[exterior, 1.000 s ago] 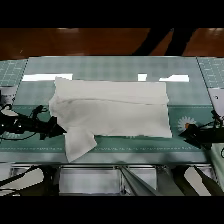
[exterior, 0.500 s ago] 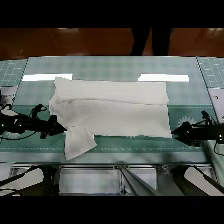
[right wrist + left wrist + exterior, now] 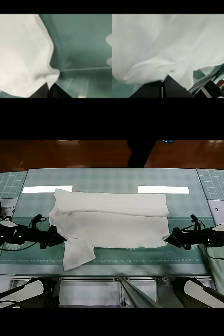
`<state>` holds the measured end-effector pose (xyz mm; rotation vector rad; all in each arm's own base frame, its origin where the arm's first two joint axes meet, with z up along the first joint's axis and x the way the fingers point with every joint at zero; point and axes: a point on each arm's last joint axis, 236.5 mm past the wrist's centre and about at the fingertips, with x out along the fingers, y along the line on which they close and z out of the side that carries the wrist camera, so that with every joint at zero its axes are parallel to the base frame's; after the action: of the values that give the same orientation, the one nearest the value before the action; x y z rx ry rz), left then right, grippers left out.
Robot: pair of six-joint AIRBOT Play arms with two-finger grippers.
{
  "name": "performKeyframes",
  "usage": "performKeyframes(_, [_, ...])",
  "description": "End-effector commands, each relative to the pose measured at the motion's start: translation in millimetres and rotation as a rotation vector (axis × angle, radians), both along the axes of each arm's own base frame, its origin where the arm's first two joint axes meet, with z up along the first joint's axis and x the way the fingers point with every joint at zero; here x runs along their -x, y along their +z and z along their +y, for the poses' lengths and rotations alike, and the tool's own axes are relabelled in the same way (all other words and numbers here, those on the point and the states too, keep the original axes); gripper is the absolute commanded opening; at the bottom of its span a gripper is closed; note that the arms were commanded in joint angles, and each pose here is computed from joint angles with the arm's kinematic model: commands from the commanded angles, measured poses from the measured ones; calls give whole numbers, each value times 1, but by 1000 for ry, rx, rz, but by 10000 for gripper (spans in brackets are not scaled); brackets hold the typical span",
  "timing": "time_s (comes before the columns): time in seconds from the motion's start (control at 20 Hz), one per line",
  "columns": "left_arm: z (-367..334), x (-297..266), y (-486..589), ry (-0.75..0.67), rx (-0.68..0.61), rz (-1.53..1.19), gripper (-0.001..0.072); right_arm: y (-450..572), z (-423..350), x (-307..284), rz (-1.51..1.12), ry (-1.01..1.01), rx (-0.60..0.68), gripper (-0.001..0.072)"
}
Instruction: Fold the shirts.
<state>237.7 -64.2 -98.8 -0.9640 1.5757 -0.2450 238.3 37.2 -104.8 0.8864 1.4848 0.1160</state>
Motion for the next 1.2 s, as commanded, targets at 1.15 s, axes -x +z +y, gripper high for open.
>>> performKeyframes(1.15, [18, -258, 42, 21, -39, -300, 16, 47, -41, -209, -316, -17, 115, 23])
